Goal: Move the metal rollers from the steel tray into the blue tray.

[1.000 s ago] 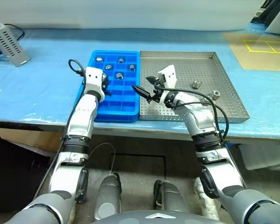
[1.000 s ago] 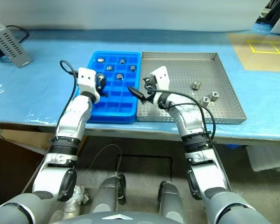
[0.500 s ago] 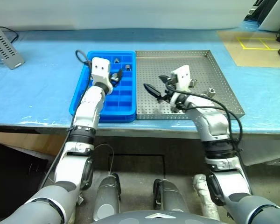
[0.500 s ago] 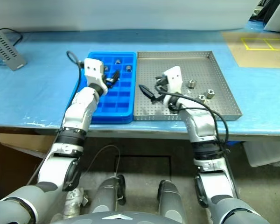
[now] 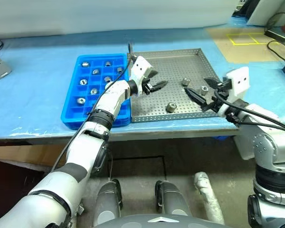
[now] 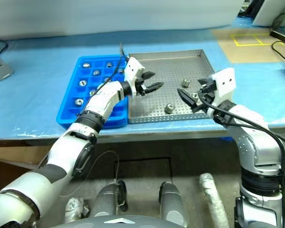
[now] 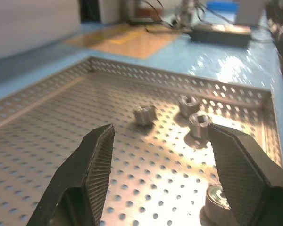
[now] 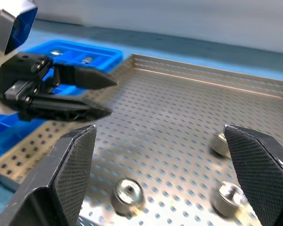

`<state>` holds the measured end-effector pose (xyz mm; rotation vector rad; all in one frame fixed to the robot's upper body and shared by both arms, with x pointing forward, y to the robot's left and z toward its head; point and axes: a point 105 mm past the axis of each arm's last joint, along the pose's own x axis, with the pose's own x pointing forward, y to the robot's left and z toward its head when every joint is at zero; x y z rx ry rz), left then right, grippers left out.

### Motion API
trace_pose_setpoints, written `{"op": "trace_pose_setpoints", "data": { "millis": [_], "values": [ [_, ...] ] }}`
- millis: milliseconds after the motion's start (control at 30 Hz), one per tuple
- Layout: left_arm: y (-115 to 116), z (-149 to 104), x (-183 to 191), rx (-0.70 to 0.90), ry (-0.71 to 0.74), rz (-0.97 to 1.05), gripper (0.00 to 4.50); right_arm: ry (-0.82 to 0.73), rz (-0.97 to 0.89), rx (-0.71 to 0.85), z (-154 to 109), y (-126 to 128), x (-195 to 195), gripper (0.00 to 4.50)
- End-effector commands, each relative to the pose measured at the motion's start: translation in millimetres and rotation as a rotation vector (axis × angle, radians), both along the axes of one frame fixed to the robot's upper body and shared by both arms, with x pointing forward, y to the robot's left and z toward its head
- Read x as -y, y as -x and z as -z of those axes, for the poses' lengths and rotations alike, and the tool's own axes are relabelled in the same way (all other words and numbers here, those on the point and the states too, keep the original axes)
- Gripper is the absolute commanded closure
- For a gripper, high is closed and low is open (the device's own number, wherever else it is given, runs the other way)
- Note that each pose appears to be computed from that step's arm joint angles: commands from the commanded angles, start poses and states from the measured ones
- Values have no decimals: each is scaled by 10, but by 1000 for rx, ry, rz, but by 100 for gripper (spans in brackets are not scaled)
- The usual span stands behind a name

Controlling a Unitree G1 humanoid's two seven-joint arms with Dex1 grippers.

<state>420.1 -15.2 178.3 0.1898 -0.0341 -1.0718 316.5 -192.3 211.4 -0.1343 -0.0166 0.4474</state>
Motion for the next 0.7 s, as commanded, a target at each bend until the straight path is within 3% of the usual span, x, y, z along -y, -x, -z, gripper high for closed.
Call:
{"op": "trace_pose_setpoints", "data": {
  "millis": [33,133,400,700],
  "values": [
    [-82,-44,94,23,-100,-36,120,-5,68,60,-153,153,141,0],
    [-135,-24,134,-17,-110,-89,120,-12,126,51,-107,245,236,0],
    [-17,261,285,-120,-214,-31,120,-10,229,29,16,414,386,0],
    [-56,682,17,-173,-383,-136,120,-6,256,22,45,450,436,0]
  ]
}}
